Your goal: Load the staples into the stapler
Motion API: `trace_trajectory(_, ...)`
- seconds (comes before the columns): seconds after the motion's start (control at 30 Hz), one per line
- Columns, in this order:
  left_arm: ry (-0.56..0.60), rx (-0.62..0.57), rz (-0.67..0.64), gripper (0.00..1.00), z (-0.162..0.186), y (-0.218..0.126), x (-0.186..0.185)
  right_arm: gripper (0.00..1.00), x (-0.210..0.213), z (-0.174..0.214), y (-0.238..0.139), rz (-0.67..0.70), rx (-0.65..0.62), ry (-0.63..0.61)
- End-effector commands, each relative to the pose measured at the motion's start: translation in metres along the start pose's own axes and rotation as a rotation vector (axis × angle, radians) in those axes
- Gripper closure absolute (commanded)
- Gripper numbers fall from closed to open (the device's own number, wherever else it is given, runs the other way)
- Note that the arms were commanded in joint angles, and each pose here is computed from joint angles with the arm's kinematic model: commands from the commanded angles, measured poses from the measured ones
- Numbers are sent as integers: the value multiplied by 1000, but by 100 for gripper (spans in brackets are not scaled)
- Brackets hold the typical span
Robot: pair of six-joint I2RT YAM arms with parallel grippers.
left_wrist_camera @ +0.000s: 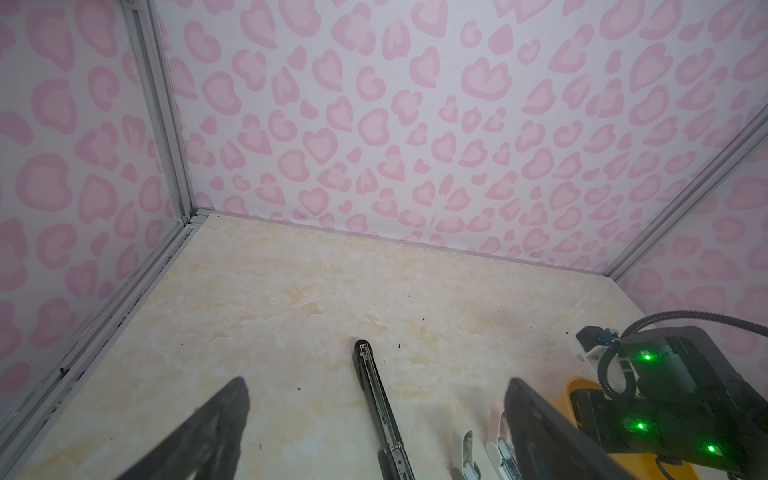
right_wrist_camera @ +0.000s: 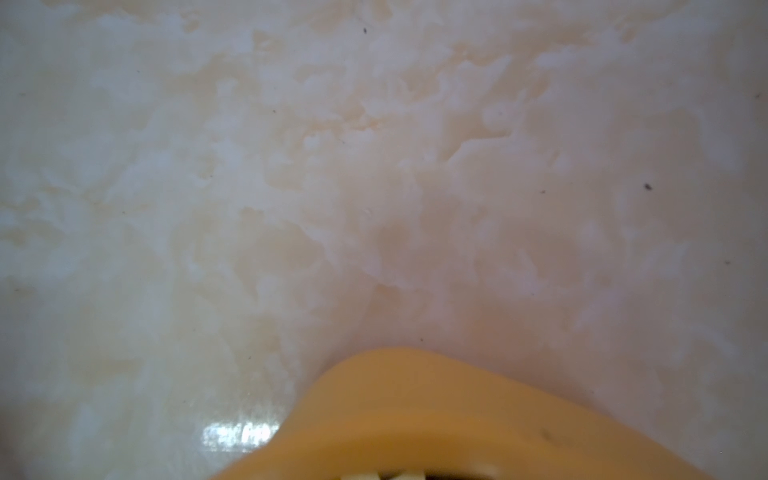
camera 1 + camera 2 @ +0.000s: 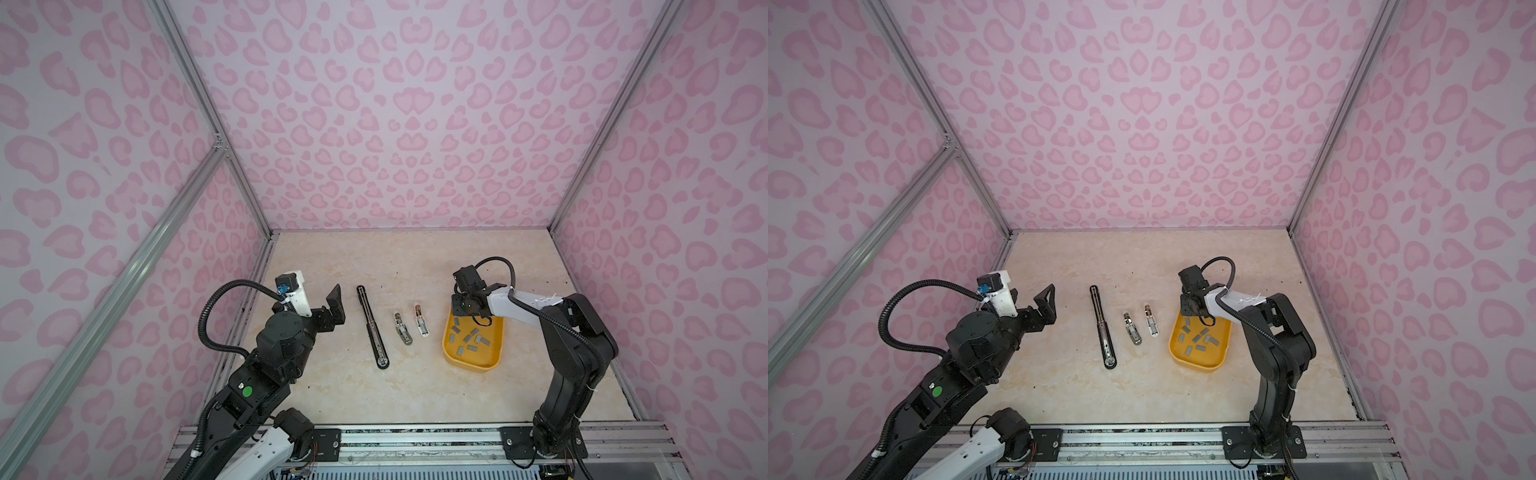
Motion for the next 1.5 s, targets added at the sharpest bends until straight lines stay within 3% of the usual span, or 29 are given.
trace_trajectory(0.0,-10,-1,9,3,0,1,-1,76,0,8,3,33,28,-7)
trace_trajectory(0.23,-14,1,12,3,1,0,0,82,1,12,6,63,45,-10)
trace_trajectory(0.43,-17,-1,14,3,1,-2,1,73,7,14,4,88,53,-29)
trace_trajectory(0.73,-20,-3,17,3,1,-2,1,78,12,18,3,104,63,-35)
trace_trajectory(0.97,-19,-1,18,3,1,-2,1,75,13,20,1,103,62,-35)
trace_trajectory(1.2,-21,0,20,3,1,-2,1,86,14,21,4,99,68,-34)
trace_trajectory(1.47,-22,6,16,3,3,-1,1,90,13,18,-5,91,42,-18)
Point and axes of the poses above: each gripper's point midway between its finger pads, its own y axis out along the fingers, its own x axis along the line the jaws close on, z = x × y, the point moved 10 cm from there along -y, back along the fingers, and after that the axes turned 15 degrees about -y, right-handed, at the moved point
